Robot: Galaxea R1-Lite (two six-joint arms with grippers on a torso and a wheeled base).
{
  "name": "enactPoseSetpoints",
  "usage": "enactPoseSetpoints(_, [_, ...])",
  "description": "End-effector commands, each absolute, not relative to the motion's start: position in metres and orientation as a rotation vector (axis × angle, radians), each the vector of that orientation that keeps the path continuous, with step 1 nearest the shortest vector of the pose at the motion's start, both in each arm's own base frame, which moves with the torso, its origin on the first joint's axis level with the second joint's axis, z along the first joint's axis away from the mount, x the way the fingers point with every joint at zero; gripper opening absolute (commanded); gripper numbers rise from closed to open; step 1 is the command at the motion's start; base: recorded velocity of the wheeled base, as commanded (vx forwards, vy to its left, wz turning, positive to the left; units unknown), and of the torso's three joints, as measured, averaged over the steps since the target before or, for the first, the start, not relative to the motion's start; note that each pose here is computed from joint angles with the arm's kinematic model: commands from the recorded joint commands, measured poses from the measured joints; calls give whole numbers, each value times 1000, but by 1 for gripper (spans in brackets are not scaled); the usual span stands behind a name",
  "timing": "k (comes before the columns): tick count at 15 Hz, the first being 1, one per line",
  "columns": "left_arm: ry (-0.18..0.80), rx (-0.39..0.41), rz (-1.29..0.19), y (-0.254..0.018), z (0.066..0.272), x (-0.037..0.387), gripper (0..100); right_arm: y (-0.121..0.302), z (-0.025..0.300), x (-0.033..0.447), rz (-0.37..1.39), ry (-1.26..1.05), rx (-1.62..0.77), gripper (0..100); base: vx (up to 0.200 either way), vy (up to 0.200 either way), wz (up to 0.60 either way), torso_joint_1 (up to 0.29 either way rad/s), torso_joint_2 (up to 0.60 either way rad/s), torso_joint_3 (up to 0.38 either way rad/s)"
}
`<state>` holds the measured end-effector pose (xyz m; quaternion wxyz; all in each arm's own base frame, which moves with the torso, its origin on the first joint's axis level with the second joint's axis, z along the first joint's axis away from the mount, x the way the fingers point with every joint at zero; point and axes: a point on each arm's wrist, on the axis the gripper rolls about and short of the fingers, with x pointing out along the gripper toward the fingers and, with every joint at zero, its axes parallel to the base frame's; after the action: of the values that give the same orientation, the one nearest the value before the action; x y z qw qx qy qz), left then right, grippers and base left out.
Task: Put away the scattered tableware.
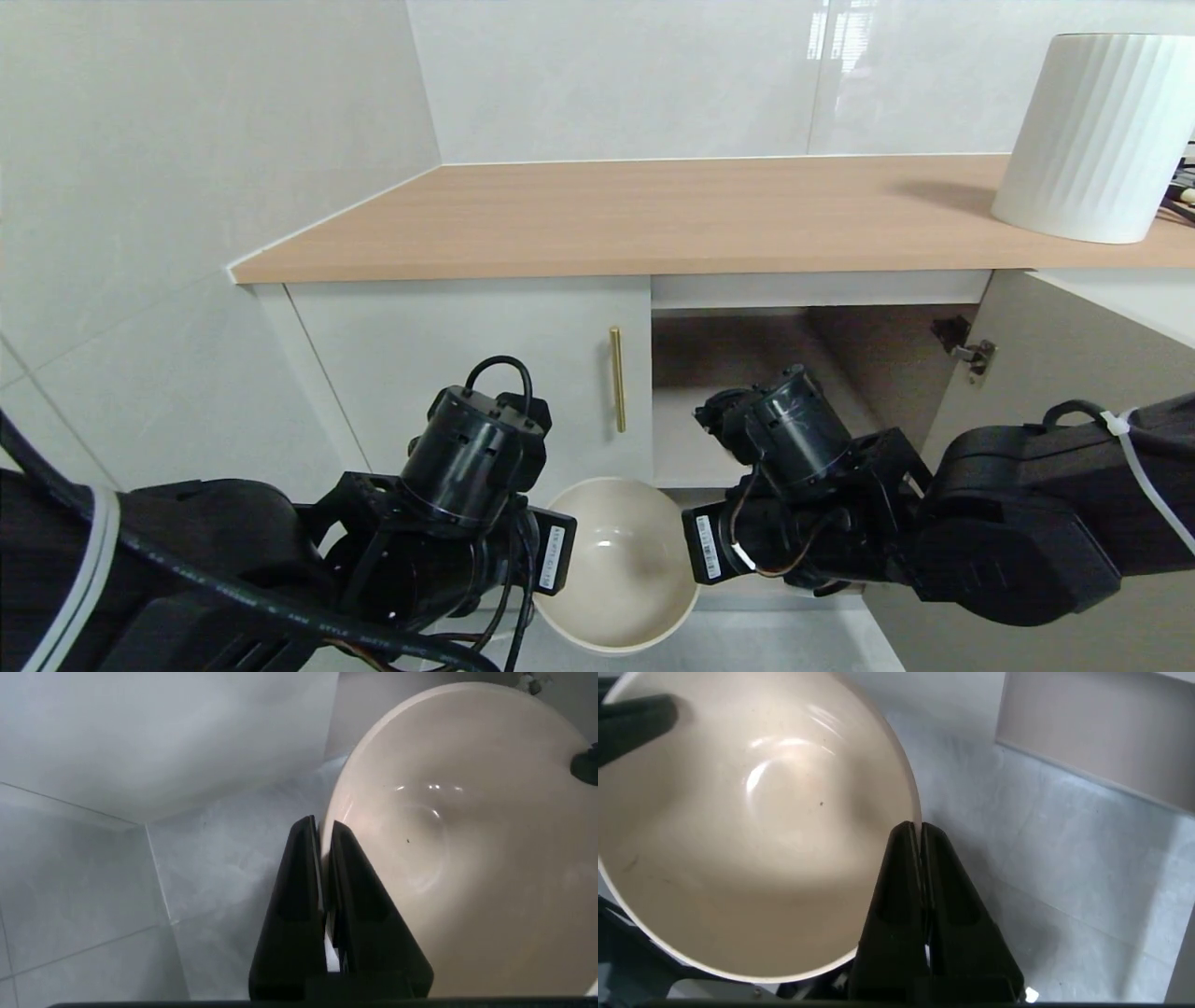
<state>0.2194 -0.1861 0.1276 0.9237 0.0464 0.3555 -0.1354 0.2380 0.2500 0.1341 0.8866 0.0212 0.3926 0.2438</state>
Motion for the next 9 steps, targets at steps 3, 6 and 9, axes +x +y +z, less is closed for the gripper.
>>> enactPoseSetpoints(3, [731, 97, -275, -186, 127, 220, 0, 250, 132, 238, 503, 821, 39, 0, 0, 0, 0, 0, 0, 0])
enactPoseSetpoints(6, [724, 85, -276, -186, 129, 220, 100, 250, 132, 238, 503, 821, 39, 0, 0, 0, 0, 0, 0, 0])
enactPoseSetpoints(9, [708, 76, -275, -186, 132, 220, 100, 250, 132, 238, 502, 820, 39, 0, 0, 0, 0, 0, 0, 0])
